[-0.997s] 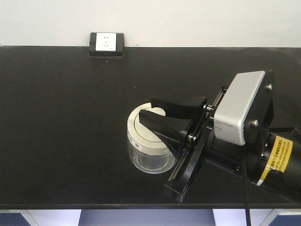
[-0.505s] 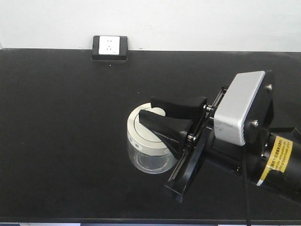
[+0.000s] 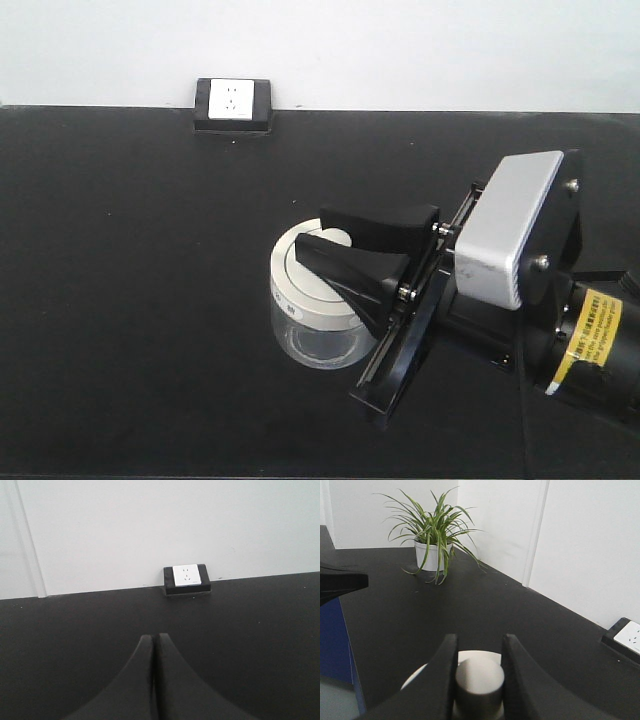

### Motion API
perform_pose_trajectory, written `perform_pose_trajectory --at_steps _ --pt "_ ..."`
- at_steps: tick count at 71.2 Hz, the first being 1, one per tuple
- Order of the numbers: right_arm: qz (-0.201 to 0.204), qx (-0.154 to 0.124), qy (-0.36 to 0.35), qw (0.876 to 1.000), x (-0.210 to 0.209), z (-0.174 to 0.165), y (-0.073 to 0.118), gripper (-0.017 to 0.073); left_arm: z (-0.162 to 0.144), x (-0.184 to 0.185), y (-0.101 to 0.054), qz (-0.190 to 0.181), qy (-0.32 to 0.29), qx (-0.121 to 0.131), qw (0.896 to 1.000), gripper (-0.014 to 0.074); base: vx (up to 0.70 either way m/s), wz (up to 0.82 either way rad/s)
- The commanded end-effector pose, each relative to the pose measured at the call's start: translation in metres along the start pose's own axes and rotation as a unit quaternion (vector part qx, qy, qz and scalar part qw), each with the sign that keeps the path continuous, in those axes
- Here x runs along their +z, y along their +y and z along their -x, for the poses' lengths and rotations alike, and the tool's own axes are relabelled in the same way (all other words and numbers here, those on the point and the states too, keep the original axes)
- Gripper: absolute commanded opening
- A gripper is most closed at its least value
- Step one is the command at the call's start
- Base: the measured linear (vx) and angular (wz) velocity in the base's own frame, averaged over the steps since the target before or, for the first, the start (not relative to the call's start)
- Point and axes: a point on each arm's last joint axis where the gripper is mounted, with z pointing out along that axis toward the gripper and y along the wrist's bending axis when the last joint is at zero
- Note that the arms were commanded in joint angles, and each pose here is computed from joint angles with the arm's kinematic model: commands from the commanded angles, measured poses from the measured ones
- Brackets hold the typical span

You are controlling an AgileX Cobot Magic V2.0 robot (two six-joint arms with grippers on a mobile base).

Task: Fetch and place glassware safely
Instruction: 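Hold the jar in the right gripper above the black counter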

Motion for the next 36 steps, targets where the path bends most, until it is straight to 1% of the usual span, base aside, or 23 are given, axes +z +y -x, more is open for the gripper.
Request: perform_pose_trajectory --at_steps 1,36 --pt "0.015 0.003 -0.060 0.998 -0.0032 0.0213 0.0017 -0.0001 0.0151 0.0001 0.0002 -0.002 -0.045 -0.008 0.999 -0.0007 0.02 -0.01" --pt "0.015 0.003 -0.060 0.998 -0.0032 0.0213 0.0017 -0.0001 0.0151 0.0001 0.0002 -0.002 -0.045 -0.008 0.999 -0.0007 0.01 -0.01"
